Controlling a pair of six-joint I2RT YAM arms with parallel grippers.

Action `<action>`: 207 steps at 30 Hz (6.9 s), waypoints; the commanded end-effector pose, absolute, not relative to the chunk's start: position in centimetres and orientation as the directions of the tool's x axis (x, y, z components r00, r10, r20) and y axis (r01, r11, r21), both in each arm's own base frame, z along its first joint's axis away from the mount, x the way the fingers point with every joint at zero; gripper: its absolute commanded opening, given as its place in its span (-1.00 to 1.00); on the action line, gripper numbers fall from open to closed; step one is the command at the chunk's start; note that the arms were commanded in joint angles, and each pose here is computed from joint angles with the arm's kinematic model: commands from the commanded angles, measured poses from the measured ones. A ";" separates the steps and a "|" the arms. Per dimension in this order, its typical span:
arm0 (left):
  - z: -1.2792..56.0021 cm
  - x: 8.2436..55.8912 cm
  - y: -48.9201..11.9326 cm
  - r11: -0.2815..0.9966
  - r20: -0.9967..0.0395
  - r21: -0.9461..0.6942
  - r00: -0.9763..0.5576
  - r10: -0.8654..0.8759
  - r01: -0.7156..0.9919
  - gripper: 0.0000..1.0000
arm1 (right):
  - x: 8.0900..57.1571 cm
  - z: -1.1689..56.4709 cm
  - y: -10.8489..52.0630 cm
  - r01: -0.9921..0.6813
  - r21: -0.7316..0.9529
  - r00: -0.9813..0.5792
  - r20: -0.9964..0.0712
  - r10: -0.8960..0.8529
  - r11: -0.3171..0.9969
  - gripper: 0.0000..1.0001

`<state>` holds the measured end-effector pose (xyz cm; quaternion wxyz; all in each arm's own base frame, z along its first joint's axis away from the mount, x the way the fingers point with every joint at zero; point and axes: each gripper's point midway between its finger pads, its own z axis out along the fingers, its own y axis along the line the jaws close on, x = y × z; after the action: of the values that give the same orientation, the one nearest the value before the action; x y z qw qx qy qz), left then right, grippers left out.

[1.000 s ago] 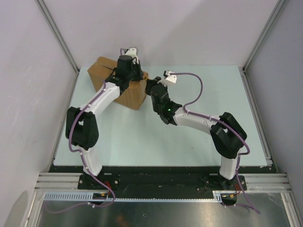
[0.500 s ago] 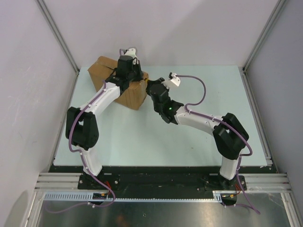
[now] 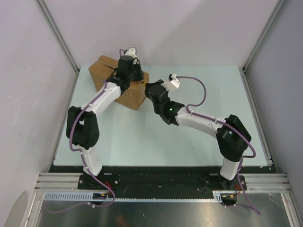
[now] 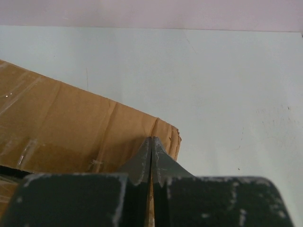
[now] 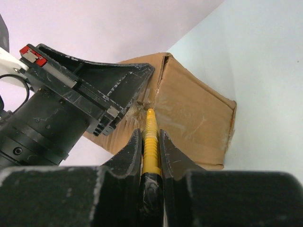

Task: Unpack the express box
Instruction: Cut the express box at the center of the board, then adjust the express box at the center of the board, then cut the express box at the center of the board.

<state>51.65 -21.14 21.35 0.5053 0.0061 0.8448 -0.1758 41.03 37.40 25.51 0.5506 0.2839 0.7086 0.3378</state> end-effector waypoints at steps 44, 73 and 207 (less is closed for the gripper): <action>14.3 45.3 8.0 0.682 -0.599 -0.402 -0.388 -0.700 -0.611 -0.62 | 56.6 23.8 36.1 -0.493 0.480 -0.186 -0.873 0.451 0.726 -1.00; 15.5 54.7 -3.5 0.754 -0.569 -0.653 -0.699 -0.433 0.065 -0.28 | 42.2 23.4 44.5 -0.731 0.289 -0.310 -0.948 0.076 0.618 -1.00; 9.2 42.1 -11.8 0.991 -0.688 -0.128 -0.724 -0.060 0.040 -0.63 | 45.2 31.0 35.7 0.064 0.895 -0.264 -0.411 0.872 0.441 -1.00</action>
<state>48.13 -12.61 21.57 0.5622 -0.0117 0.8191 -0.1135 44.20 36.94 27.21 0.4637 0.2919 0.7338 0.4016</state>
